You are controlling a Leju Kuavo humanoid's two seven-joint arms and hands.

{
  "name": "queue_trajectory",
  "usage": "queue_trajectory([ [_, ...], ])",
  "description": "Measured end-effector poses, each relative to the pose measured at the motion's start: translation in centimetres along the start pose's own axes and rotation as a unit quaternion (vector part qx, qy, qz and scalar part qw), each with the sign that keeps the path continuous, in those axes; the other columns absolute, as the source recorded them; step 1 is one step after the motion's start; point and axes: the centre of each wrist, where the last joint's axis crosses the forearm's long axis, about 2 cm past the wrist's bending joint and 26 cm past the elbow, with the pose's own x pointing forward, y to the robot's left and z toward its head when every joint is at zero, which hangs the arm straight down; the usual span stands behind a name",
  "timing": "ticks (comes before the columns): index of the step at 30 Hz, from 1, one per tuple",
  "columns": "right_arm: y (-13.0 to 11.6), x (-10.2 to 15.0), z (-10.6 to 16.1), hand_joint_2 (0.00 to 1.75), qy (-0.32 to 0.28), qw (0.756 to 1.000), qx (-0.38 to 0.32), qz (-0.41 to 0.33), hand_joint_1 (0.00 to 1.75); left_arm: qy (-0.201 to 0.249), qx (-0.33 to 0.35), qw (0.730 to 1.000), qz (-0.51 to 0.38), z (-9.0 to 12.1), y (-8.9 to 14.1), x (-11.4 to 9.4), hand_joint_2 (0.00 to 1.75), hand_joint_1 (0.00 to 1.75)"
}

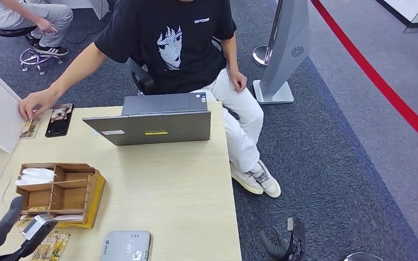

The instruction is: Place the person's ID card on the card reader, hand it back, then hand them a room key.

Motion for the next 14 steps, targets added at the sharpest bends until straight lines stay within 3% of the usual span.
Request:
queue_trajectory([
  [8,-0.5,-0.7,0.6,1.75,0.006,1.0,-0.006,-0.026,0.0,0.074,0.078,0.992,0.071,3.1,2.3,1.9,1.75,0.0],
  [11,-0.7,-0.8,0.8,1.75,0.007,0.999,-0.004,-0.048,0.0,0.121,0.099,0.983,0.099,4.2,2.7,2.0,1.75,0.0],
  [12,-0.8,-0.9,0.9,1.75,0.008,0.998,-0.003,-0.055,0.0,0.143,0.104,0.978,0.112,4.7,2.8,2.0,1.75,0.1],
  [13,-0.9,-1.0,1.0,1.75,0.008,0.998,-0.003,-0.063,0.03,0.164,0.106,0.973,0.123,5.3,2.9,1.9,1.75,0.54],
  [14,-1.0,-1.1,1.1,1.75,0.009,0.998,-0.003,-0.066,0.05,0.174,0.108,0.97,0.13,5.5,3.0,1.9,1.75,0.72],
])
